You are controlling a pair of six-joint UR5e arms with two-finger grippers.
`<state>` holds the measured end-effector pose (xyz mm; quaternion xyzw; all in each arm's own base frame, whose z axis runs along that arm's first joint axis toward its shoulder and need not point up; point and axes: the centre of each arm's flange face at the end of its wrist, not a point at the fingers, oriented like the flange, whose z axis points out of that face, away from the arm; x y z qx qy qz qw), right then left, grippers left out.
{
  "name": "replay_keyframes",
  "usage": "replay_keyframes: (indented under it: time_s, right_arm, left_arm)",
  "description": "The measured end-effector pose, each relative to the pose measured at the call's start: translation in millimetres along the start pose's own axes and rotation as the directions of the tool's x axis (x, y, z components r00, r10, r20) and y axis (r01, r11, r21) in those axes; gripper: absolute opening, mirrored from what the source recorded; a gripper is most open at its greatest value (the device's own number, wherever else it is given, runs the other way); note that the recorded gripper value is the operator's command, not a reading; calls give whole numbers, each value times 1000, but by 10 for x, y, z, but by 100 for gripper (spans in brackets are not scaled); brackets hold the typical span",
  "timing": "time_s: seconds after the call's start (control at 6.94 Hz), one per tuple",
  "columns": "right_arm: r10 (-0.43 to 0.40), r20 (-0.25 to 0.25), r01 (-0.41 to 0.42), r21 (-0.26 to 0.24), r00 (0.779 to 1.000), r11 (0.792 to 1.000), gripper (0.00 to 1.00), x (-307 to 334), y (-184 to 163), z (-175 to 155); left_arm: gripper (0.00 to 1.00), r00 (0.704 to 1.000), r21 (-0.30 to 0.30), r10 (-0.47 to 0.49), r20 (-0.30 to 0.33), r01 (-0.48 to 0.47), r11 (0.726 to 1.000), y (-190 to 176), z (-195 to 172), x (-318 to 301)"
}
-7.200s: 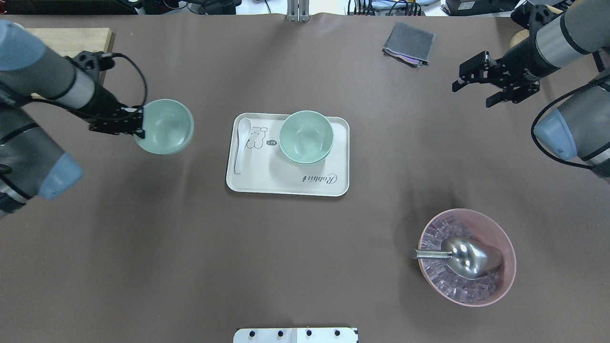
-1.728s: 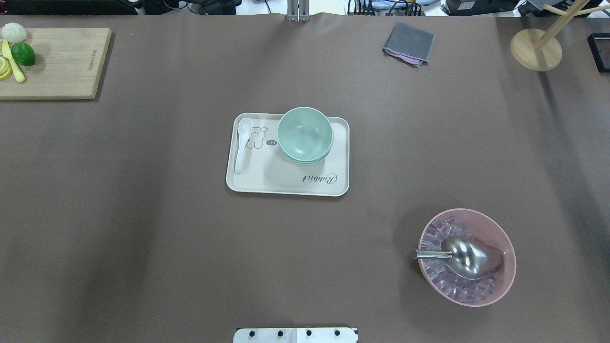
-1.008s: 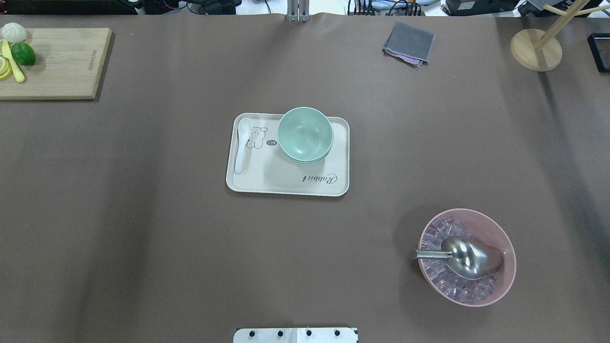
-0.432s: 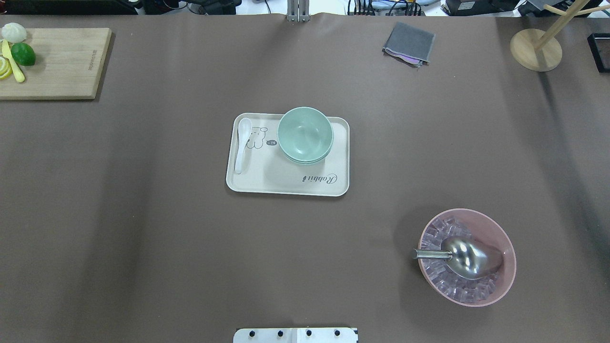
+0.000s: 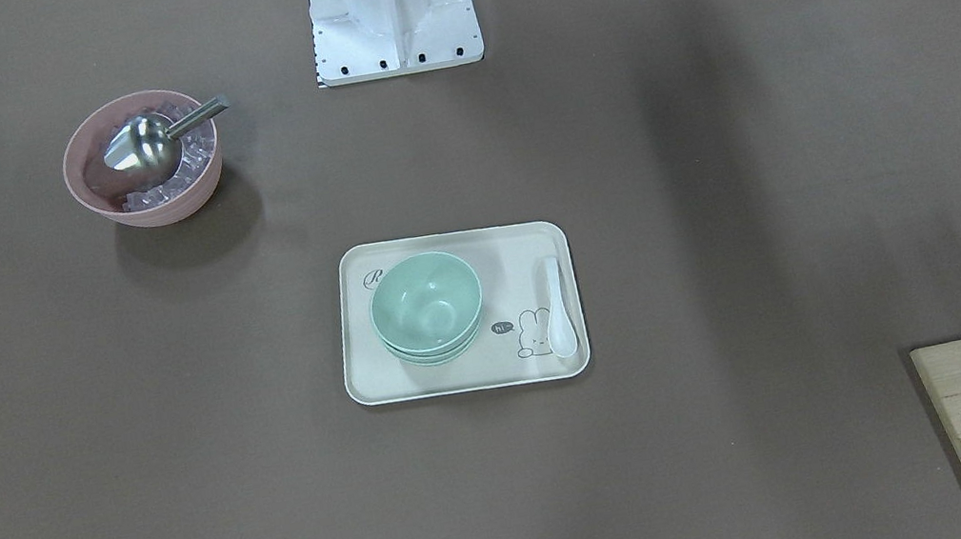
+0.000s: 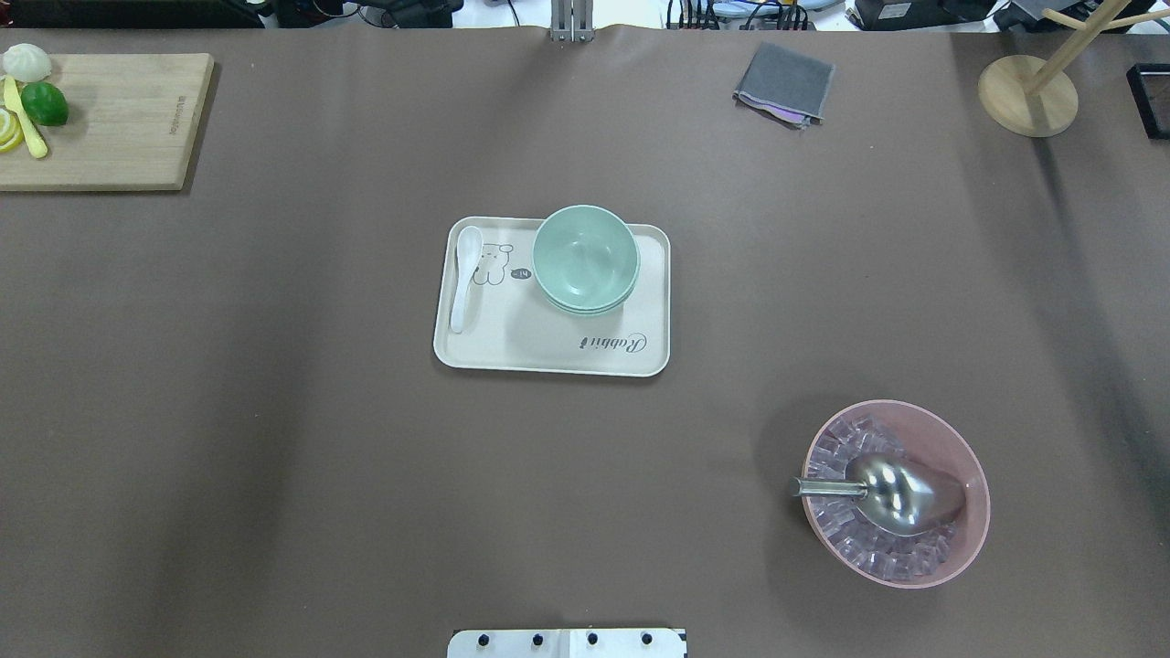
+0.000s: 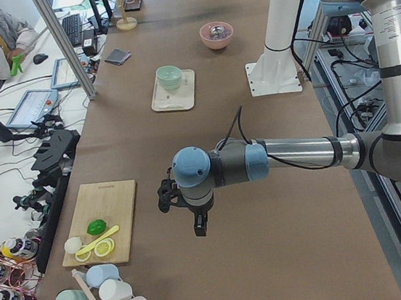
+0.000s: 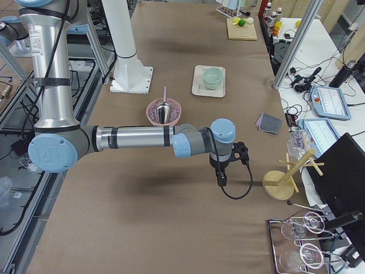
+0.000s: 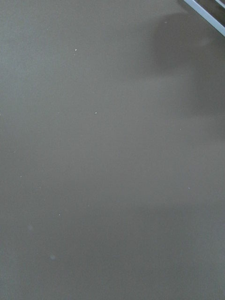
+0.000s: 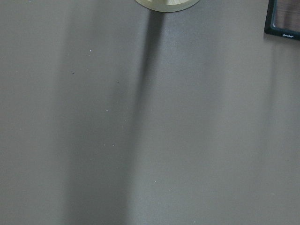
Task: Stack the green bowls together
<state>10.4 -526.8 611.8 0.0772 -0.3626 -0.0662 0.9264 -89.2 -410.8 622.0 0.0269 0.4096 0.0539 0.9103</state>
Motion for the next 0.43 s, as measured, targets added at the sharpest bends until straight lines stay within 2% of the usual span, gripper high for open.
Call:
replay_keyframes:
  time_s: [0.43]
  right_arm:
    - [20,-7,-21,-35,1000,999,100,17,36,54]
  left_arm:
    - [99,1000,2,1,6,-1,1000,10,-10,6]
